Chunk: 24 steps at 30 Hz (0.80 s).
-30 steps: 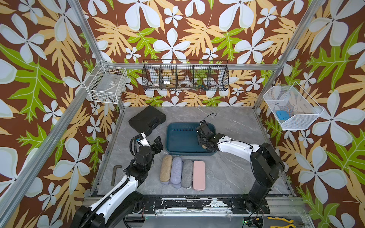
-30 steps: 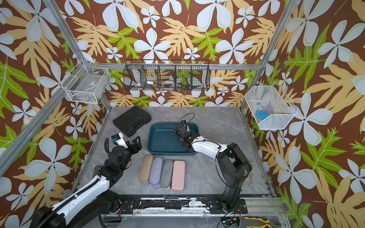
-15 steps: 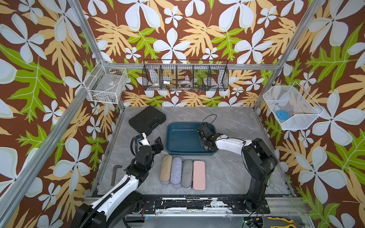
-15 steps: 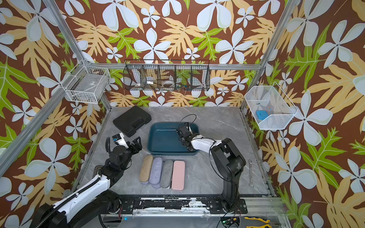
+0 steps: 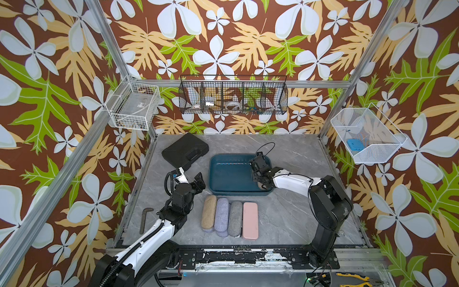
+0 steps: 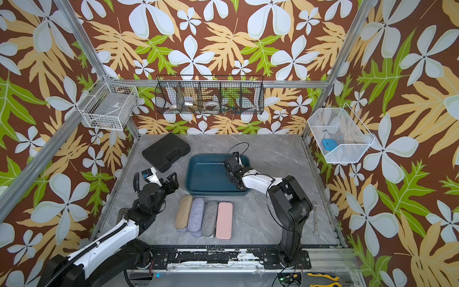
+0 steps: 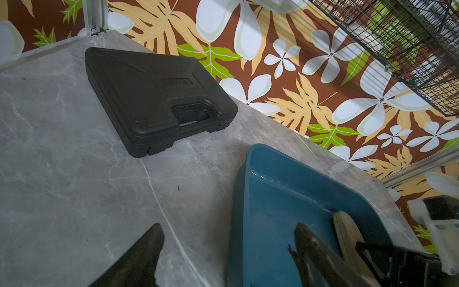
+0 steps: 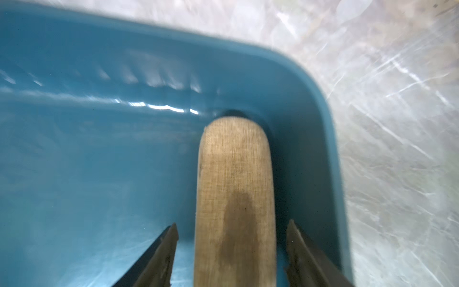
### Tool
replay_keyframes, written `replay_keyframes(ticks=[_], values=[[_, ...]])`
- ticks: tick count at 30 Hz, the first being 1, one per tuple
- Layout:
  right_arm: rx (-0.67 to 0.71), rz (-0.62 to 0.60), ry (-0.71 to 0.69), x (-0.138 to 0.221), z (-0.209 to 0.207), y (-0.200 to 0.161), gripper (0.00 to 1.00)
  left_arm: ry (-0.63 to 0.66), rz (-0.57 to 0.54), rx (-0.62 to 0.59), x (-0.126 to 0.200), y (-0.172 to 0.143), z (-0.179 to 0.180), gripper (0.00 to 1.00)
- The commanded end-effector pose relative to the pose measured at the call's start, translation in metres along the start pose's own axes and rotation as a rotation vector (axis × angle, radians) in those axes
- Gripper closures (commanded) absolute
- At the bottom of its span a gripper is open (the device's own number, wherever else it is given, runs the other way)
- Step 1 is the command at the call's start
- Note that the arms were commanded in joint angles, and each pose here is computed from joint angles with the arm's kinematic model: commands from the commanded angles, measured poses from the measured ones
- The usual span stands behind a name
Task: Put the glasses cases into the storage boxes
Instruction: Place the glasses case in the storage box.
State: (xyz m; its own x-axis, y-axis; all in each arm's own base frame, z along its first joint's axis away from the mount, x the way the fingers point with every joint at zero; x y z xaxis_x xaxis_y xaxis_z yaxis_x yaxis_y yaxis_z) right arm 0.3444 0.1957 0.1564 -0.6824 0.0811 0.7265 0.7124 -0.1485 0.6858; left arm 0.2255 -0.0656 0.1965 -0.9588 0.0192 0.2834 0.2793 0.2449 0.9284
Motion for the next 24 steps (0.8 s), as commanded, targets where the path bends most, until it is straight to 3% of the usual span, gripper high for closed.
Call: replay_keyframes(ticks=[1,6,10,24], values=[[-0.022,-0.064,0.048,0.016,0.0,0.014,0.3,-0.026,0.02,0.023,-0.001,-0.003,-0.002,0.16],[-0.057,-0.107,0.15,0.045,-0.005,0.026,0.29,-0.092,0.093,0.075,-0.004,-0.017,-0.005,0.17],[-0.083,-0.094,0.237,0.065,-0.012,0.019,0.29,-0.073,0.101,0.08,-0.003,-0.021,-0.003,0.18],[-0.087,0.105,0.349,0.133,-0.014,-0.072,0.16,-0.004,0.072,0.049,-0.019,-0.008,-0.008,0.17]])
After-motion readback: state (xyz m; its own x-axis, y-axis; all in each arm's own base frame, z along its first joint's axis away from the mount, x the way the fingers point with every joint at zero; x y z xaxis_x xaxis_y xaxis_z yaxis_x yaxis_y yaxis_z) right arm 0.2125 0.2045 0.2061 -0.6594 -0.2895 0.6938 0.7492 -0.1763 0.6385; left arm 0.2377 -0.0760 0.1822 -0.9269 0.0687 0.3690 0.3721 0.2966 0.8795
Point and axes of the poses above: each gripper's point midway between its finger pads, its own x axis back along the fingers, its own z axis along the line the jaws close on, y = z × x, the point moved 10 cm from there along x, back along the fingers, and after that the axes turned 15 degrees about -x, right-handed, at the moved point
